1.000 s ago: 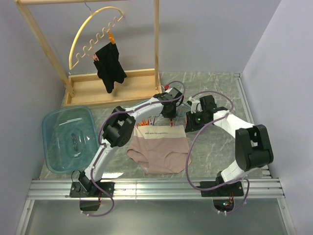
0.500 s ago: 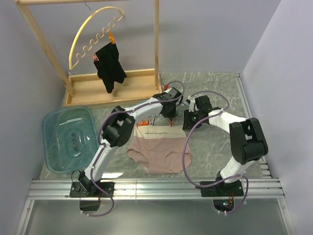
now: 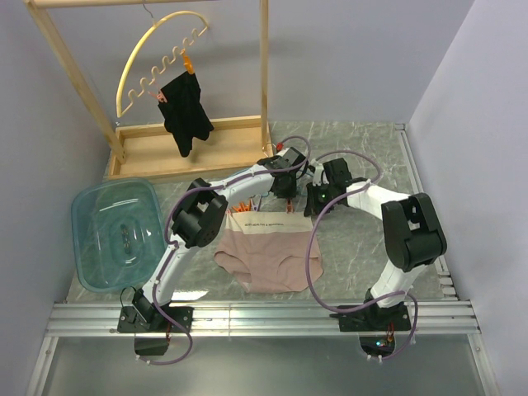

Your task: Clip the underwear to the hanger

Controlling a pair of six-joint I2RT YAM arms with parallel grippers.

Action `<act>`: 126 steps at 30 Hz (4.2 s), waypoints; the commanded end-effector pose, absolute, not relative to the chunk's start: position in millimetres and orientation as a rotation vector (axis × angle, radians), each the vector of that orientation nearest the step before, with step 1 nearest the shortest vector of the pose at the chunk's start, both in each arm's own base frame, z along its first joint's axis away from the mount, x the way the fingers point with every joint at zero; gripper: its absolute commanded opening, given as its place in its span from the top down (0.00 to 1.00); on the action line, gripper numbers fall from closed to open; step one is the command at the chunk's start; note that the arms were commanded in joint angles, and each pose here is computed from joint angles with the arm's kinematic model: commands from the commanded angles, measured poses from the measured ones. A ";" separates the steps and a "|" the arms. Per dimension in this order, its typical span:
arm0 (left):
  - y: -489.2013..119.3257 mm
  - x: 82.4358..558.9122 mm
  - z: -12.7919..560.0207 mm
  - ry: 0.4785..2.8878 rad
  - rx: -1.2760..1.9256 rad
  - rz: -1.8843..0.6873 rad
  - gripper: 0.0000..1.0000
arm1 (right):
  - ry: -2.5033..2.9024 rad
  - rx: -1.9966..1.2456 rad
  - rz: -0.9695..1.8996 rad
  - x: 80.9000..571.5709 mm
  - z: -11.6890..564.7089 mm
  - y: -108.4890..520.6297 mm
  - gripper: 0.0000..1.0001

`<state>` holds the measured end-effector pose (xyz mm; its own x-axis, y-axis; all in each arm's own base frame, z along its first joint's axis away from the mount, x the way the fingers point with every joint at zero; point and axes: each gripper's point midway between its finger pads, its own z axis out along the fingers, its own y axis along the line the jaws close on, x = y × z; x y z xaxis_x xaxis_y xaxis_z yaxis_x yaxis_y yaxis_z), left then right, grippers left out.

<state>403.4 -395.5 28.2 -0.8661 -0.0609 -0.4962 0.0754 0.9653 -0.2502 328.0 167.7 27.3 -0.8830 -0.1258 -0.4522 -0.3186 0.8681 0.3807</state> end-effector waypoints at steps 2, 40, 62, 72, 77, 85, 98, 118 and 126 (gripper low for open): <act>-394.6 402.0 31.5 2.597 -0.005 -0.372 1.00 | 2.531 -0.381 0.724 333.5 51.5 182.2 1.00; -398.1 403.3 35.2 2.603 -0.044 -0.439 1.00 | 2.637 -0.331 0.849 322.1 34.7 196.5 1.00; -399.1 401.7 37.3 2.612 -0.055 -0.455 1.00 | 2.490 -0.361 0.838 336.4 62.9 207.4 1.00; -396.6 404.9 43.0 2.614 -0.084 -0.496 1.00 | 2.522 -0.460 0.856 297.5 72.4 195.6 1.00; -398.0 404.4 49.7 2.606 -0.096 -0.523 1.00 | 2.589 -0.454 0.842 289.8 53.3 191.6 1.00; -400.7 403.3 49.8 2.614 -0.099 -0.533 1.00 | 2.563 -0.388 0.777 314.5 54.7 192.6 1.00; -403.9 404.6 50.5 2.618 -0.106 -0.550 1.00 | 2.540 -0.326 0.759 332.6 47.4 202.5 1.00; -413.7 402.8 63.4 2.613 -0.145 -0.620 1.00 | 2.571 -0.306 0.725 325.9 44.0 206.9 1.00; -419.7 404.5 71.9 2.597 -0.154 -0.646 1.00 | 2.603 -0.327 0.755 316.8 43.0 208.1 1.00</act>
<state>399.1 -403.0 31.0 -0.9063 -0.1763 -0.3841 -0.0133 0.9203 -0.3911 315.4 205.0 37.0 -0.8926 -0.1015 -0.4393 -0.3175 0.8333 0.4526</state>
